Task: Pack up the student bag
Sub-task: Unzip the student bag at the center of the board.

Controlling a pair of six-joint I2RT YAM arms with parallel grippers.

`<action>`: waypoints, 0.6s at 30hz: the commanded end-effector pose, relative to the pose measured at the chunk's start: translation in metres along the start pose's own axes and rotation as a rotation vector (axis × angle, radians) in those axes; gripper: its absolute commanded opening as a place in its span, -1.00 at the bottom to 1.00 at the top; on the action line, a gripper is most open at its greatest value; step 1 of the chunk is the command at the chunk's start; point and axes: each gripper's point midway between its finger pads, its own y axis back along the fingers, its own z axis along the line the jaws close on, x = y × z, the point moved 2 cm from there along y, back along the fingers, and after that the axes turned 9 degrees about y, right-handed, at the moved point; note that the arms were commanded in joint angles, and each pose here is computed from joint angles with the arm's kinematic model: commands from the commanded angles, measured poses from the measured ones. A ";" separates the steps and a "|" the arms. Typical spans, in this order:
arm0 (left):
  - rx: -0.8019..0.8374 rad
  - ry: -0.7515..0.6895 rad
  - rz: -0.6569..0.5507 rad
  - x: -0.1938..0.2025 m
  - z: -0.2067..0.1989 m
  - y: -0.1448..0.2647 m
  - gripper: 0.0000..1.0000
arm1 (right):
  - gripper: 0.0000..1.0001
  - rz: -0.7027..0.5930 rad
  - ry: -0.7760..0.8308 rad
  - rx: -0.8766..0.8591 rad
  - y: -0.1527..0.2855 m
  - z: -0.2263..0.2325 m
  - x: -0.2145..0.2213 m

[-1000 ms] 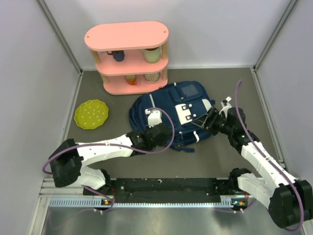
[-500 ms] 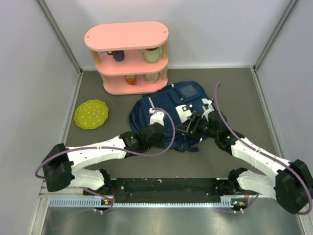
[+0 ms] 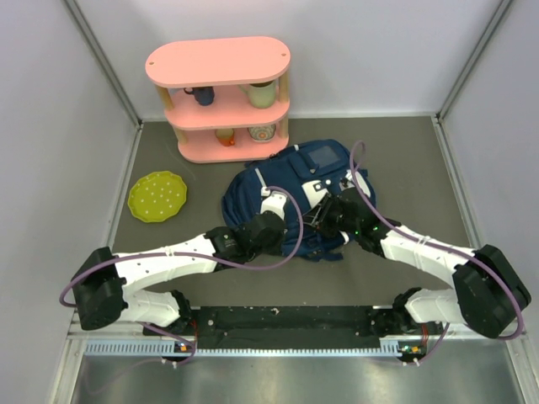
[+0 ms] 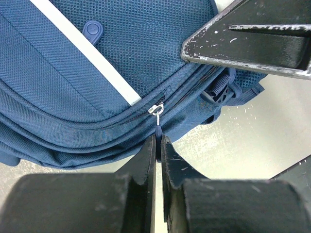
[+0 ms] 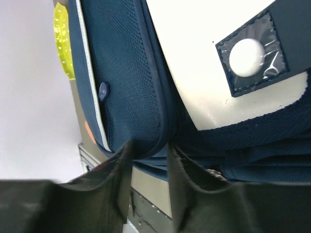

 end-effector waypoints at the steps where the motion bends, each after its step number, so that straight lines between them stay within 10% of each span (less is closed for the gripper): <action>1: 0.128 -0.010 0.013 -0.002 -0.021 0.013 -1.00 | -0.57 -0.154 0.030 -0.016 -0.006 0.020 -0.036; 4: 0.128 -0.017 0.016 0.000 -0.019 0.013 -1.00 | -1.00 -0.154 0.049 -0.003 -0.007 0.018 -0.037; 18: -0.188 -0.109 0.003 0.005 0.050 0.013 -1.00 | -1.00 -0.256 0.210 0.091 0.027 0.008 -0.053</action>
